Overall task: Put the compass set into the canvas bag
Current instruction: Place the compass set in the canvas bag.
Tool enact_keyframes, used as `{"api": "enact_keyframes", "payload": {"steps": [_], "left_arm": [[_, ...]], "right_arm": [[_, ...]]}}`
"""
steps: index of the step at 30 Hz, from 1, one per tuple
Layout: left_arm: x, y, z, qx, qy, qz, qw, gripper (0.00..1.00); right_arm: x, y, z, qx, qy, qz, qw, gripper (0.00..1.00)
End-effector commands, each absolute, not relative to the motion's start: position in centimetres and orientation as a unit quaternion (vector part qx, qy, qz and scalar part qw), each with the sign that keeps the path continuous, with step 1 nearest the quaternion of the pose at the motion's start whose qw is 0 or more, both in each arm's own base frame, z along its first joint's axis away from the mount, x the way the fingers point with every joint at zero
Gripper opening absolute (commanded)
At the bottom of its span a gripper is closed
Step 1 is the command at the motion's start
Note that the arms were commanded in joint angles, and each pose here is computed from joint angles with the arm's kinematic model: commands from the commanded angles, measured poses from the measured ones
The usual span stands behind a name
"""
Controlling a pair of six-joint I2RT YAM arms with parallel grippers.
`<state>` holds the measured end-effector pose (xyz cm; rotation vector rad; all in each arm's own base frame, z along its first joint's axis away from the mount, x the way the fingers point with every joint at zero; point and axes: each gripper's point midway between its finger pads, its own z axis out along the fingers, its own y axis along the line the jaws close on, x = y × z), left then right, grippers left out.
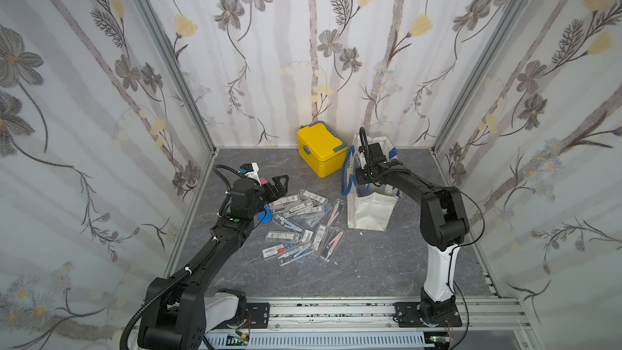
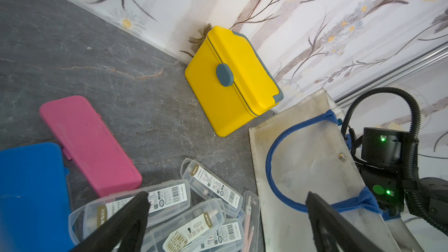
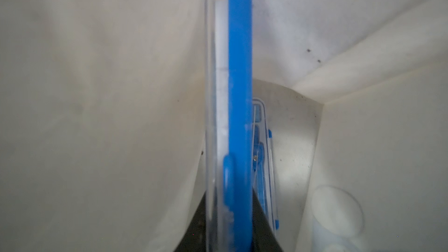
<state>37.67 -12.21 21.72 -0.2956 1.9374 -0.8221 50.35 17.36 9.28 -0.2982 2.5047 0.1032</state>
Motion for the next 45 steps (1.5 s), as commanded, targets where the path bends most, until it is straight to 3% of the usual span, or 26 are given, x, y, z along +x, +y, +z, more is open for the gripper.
{"api": "enact_keyframes", "payload": {"steps": [1, 18, 32, 42, 45], "left_arm": [[37.9, -11.8, 21.4, -0.133, 0.800, -0.328, 0.485, 1.00], [37.9, -11.7, 19.8, -0.138, 0.813, -0.317, 0.469, 1.00], [37.6, -11.2, 18.7, -0.145, 0.823, -0.302, 0.459, 1.00], [37.7, -11.3, 18.2, -0.147, 0.827, -0.299, 0.453, 1.00], [37.7, -11.1, 18.0, -0.150, 0.828, -0.296, 0.452, 1.00]], "right_arm": [[48.6, 16.4, 6.6, -0.122, 0.961, 0.020, 0.248, 0.21], [49.7, 17.5, 10.5, -0.117, 0.947, 0.054, 0.295, 0.47], [50.3, 18.3, 17.1, -0.113, 0.918, 0.096, 0.367, 0.73], [49.9, 17.8, 23.0, -0.104, 0.889, 0.112, 0.431, 0.81], [49.2, 17.8, 25.2, -0.105, 0.875, 0.125, 0.455, 0.91]]}}
